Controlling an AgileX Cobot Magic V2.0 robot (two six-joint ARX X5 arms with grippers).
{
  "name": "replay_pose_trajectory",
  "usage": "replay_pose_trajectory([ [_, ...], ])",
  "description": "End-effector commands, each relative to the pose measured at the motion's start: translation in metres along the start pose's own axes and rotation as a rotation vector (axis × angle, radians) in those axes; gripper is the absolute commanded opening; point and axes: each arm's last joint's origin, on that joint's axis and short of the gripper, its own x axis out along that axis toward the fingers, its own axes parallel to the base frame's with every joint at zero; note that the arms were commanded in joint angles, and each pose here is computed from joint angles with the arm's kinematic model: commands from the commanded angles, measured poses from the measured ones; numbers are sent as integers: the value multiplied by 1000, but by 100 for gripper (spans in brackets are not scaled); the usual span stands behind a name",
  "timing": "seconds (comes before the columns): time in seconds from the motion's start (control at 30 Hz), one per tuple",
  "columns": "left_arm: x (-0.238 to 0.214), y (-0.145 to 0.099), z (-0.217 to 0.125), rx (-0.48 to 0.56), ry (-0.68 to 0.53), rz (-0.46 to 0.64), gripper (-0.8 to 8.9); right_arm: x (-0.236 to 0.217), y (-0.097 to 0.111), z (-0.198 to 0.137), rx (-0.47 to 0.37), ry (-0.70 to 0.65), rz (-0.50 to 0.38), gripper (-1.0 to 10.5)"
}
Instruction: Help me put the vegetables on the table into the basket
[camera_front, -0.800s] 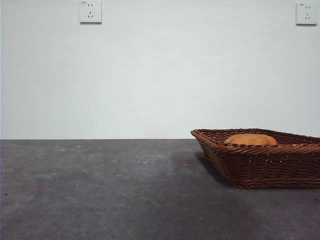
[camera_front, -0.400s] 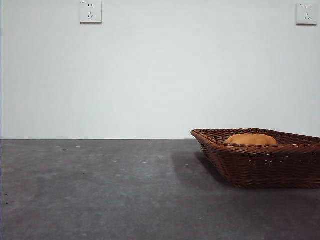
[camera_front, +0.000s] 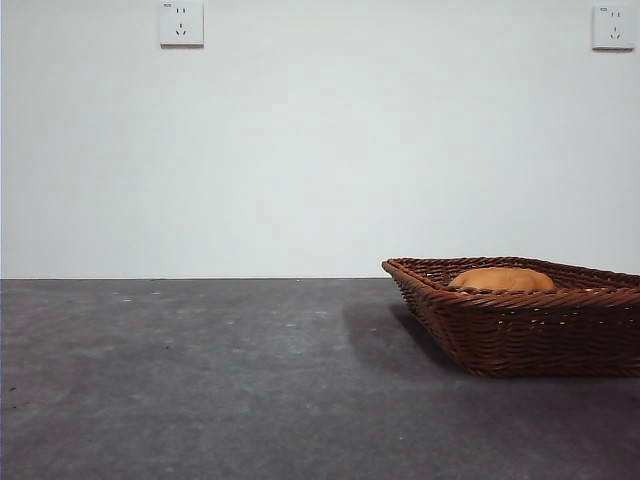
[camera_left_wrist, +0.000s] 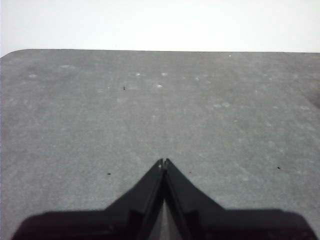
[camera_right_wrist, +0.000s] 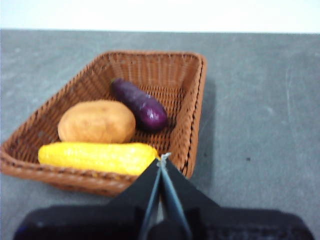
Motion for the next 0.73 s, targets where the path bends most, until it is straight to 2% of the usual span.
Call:
replay_pose_trajectory([
  [0.03,1,0,-3,-6,4,2,-4,1,0,-3,22,2,-14,2],
  [0.73,1,0,-3,-7,8,2,-4,1,0,-3,23,5,-16,1],
])
